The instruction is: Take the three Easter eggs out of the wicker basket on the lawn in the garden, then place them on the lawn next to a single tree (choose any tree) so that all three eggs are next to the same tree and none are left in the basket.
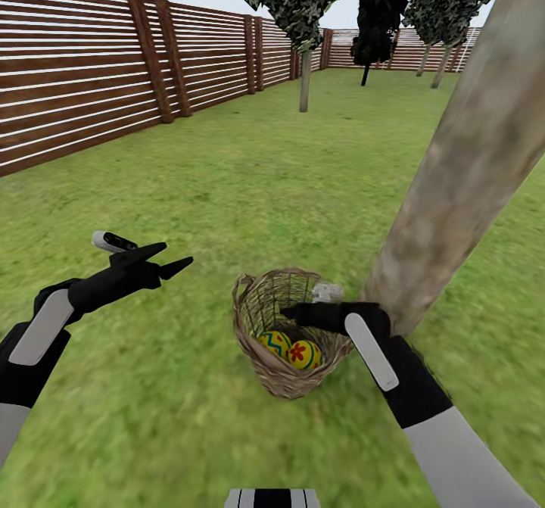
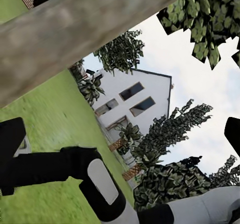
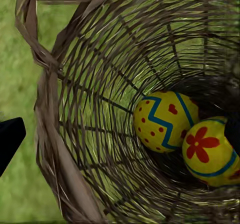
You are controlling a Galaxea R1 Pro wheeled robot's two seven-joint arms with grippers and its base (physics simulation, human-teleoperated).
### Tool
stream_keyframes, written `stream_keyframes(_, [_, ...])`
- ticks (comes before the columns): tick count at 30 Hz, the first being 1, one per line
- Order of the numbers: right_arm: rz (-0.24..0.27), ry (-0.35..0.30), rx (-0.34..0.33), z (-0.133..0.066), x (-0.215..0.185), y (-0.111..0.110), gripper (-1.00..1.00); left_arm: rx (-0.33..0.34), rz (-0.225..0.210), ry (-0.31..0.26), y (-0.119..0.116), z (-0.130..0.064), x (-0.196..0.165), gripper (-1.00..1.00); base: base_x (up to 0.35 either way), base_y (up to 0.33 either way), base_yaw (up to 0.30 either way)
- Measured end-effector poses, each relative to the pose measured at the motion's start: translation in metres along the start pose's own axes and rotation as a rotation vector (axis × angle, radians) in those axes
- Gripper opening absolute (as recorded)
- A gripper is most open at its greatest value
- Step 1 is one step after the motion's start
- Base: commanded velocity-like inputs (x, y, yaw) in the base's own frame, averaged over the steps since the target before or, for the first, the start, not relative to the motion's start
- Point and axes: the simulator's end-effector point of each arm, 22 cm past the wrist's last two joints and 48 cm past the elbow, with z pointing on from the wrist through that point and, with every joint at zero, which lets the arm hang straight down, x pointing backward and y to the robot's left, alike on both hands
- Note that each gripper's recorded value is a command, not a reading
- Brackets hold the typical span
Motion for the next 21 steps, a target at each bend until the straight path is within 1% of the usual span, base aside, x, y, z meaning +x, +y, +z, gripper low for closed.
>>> stream_keyframes(1, [-0.018,0.007,0.038,0.001,0.003,-0.005,1.00,-0.002,0.000,0.000,0.000,0.000,0.000,1.00,0.002,0.002,0.000])
stream_keyframes(3, [-0.037,0.013,0.100,0.002,0.006,-0.015,1.00,-0.005,-0.002,-0.002,0.002,-0.001,0.000,1.00,0.000,0.000,0.000])
stream_keyframes(5, [-0.044,0.015,0.148,0.001,0.006,-0.024,1.00,-0.005,-0.003,-0.002,0.002,-0.001,0.000,1.00,0.088,0.026,0.000])
stream_keyframes(8, [-0.048,0.017,0.194,-0.001,0.006,-0.034,1.00,-0.007,-0.004,-0.002,0.002,-0.001,0.000,1.00,0.221,0.084,0.000])
stream_keyframes(10, [-0.048,0.020,0.240,-0.003,0.007,-0.043,1.00,-0.010,-0.008,-0.005,0.005,-0.002,0.000,1.00,0.110,0.033,0.000])
stream_keyframes(13, [-0.047,0.024,0.265,-0.004,0.007,-0.049,1.00,-0.011,-0.009,-0.005,0.005,-0.002,-0.001,1.00,0.027,0.008,0.000])
stream_keyframes(16, [-0.041,0.040,0.270,-0.001,0.011,-0.051,1.00,-0.013,-0.008,-0.005,0.006,-0.002,0.000,1.00,0.014,0.004,0.000])
stream_keyframes(18, [-0.031,0.056,0.261,0.005,0.016,-0.045,1.00,-0.013,-0.007,-0.005,0.005,-0.002,0.000,1.00,0.141,0.104,0.000])
stream_keyframes(19, [-0.017,0.085,0.252,0.014,0.028,-0.038,1.00,-0.015,-0.007,-0.004,0.006,-0.002,0.000,1.00,0.218,0.176,0.000])
stream_keyframes(21, [-0.005,0.125,0.258,0.022,0.043,-0.037,1.00,-0.015,-0.008,-0.004,0.006,-0.002,0.000,1.00,0.234,0.190,0.000])
